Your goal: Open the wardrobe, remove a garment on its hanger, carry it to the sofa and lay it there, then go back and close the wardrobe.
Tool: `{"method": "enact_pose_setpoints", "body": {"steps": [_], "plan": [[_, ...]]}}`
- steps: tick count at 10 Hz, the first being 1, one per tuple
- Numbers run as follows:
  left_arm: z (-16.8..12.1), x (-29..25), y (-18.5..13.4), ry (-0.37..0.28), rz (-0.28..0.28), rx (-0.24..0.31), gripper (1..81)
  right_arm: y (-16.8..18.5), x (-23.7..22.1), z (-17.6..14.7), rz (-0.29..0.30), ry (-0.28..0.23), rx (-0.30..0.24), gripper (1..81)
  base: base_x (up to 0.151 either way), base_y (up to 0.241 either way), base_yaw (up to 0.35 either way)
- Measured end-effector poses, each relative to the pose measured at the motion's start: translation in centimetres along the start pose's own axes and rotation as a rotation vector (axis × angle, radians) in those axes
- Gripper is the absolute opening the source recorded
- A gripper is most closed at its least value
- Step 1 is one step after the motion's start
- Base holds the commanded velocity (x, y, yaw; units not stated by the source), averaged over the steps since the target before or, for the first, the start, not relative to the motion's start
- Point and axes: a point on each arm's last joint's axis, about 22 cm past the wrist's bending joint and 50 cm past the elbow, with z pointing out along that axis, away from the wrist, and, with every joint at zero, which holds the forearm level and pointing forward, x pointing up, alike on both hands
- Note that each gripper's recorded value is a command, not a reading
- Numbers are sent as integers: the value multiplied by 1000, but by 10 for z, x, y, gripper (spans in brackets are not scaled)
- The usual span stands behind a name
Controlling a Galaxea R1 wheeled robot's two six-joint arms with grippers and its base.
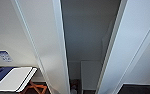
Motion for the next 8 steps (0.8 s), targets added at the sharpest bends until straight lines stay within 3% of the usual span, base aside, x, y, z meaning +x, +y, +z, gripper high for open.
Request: {"method": "enact_pose_setpoints", "body": {"steps": [8], "plan": [[-2, -6, 6, 6, 0, -5, 811, -10, -11, -13, 20, -14, -1, 811, 0, 0, 0]]}}
